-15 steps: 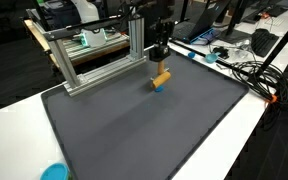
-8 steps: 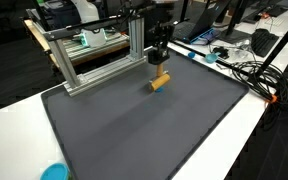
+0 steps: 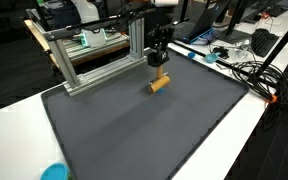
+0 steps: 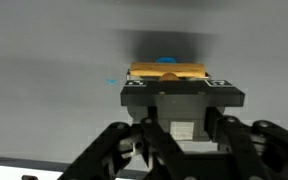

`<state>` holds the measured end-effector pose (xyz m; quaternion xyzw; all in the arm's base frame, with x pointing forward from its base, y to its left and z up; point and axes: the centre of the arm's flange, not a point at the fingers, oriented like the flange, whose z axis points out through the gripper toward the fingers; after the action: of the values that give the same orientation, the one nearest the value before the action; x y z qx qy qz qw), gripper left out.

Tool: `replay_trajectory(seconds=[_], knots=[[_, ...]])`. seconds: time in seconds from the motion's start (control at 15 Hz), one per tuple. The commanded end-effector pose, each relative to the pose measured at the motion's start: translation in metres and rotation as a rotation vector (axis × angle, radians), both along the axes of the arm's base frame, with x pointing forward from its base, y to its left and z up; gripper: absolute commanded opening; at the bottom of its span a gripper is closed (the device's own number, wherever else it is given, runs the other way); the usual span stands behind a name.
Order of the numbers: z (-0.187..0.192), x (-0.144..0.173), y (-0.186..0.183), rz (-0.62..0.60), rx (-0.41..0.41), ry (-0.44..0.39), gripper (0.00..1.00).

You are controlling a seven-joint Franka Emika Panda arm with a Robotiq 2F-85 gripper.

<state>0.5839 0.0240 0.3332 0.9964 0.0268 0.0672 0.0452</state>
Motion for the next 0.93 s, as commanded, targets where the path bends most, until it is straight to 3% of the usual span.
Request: replay_trajectory(seconds=[0.0,0.6,0.87], knots=[[-0.024,0.007,-0.004,-0.027,-0.029,0.047,0.22],[-0.044,0.000,-0.013,-0.049,-0.037,0.157,0.22],[-0.047,0.002,-0.013,-0.040,-0.022,0.150,0.22]])
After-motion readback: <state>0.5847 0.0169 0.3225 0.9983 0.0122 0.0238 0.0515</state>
